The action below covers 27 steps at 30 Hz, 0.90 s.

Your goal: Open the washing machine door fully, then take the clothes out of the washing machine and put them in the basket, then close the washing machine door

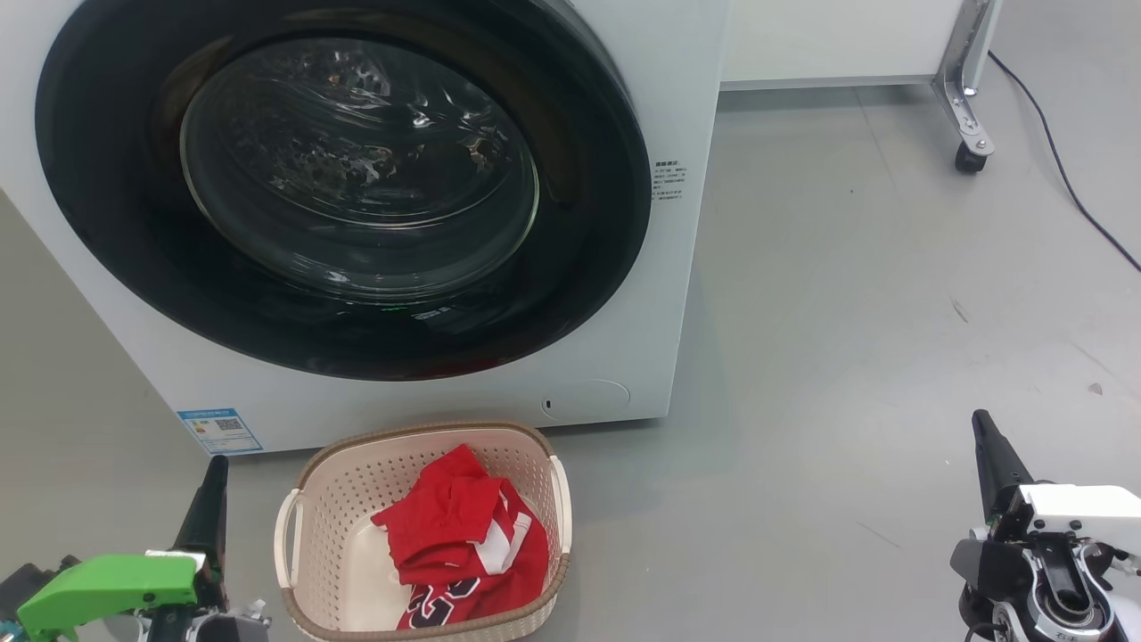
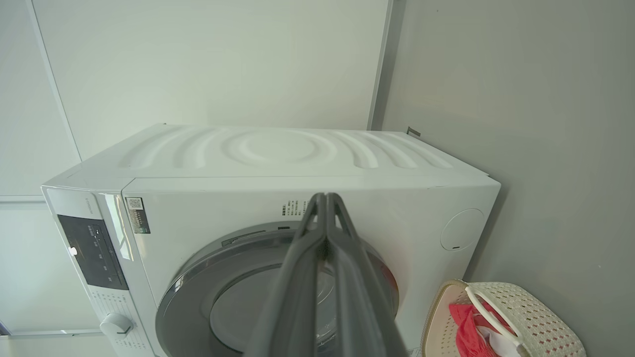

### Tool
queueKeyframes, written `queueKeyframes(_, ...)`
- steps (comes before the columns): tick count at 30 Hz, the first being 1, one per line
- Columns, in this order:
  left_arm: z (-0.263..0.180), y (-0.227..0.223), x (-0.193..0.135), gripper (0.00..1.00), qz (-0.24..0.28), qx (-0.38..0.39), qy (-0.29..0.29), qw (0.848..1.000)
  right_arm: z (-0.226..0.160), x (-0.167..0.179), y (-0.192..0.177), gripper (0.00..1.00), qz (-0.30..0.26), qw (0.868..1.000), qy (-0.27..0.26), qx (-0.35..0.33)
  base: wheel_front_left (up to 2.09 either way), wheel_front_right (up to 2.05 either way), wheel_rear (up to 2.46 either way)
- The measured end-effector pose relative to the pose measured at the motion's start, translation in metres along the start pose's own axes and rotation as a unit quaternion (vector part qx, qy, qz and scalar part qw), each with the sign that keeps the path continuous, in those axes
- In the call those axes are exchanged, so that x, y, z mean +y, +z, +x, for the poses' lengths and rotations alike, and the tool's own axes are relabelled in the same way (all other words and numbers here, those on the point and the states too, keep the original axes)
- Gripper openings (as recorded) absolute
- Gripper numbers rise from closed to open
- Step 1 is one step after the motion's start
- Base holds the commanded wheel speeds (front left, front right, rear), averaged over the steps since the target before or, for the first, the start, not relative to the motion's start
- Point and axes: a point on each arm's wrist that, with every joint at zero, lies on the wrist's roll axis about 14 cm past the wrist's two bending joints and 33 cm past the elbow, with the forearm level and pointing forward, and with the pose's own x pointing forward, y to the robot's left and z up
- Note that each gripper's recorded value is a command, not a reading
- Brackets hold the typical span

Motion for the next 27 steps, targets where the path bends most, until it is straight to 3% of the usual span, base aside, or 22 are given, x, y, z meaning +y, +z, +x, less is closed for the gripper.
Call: queueKeyframes(27, 0.0000, 0.0002, -0.0001, 0.00, 0.000, 0.000, 0.000, 1.000, -0.0001, -0.0009, 0.0005, 0.00, 0.000, 1.000, -0.001, 0.000, 0.00, 0.00, 0.00)
